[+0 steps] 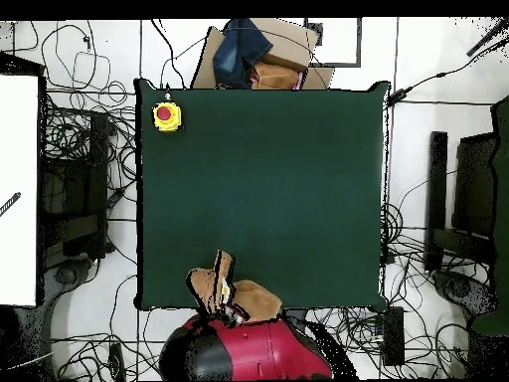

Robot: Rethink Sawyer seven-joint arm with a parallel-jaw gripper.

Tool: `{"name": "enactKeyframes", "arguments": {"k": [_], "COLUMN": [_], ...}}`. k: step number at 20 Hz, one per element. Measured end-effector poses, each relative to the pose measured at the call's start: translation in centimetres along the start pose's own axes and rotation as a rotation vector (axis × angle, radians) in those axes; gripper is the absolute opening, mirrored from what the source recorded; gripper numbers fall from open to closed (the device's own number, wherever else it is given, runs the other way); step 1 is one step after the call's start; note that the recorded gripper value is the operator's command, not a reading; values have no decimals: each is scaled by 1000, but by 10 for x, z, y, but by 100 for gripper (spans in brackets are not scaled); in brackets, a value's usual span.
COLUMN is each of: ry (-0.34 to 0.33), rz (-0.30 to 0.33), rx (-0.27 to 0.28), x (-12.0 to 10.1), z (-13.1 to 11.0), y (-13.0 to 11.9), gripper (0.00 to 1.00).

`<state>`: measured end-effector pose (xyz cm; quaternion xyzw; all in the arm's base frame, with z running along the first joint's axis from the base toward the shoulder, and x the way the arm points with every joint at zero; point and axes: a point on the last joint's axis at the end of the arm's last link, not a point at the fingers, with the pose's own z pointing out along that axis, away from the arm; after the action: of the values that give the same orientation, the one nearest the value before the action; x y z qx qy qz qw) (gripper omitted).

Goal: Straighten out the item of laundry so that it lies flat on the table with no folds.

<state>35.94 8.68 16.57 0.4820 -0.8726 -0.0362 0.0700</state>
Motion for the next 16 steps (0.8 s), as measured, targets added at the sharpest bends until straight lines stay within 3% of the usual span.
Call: {"name": "enactKeyframes", "arguments": {"k": [7,16], "ry": [-2,-10], "rz": [-53,-42], "rx": [-16,-40], "x": [2,5], "z": [34,68], "y": [14,31], "gripper": [0,0]}}
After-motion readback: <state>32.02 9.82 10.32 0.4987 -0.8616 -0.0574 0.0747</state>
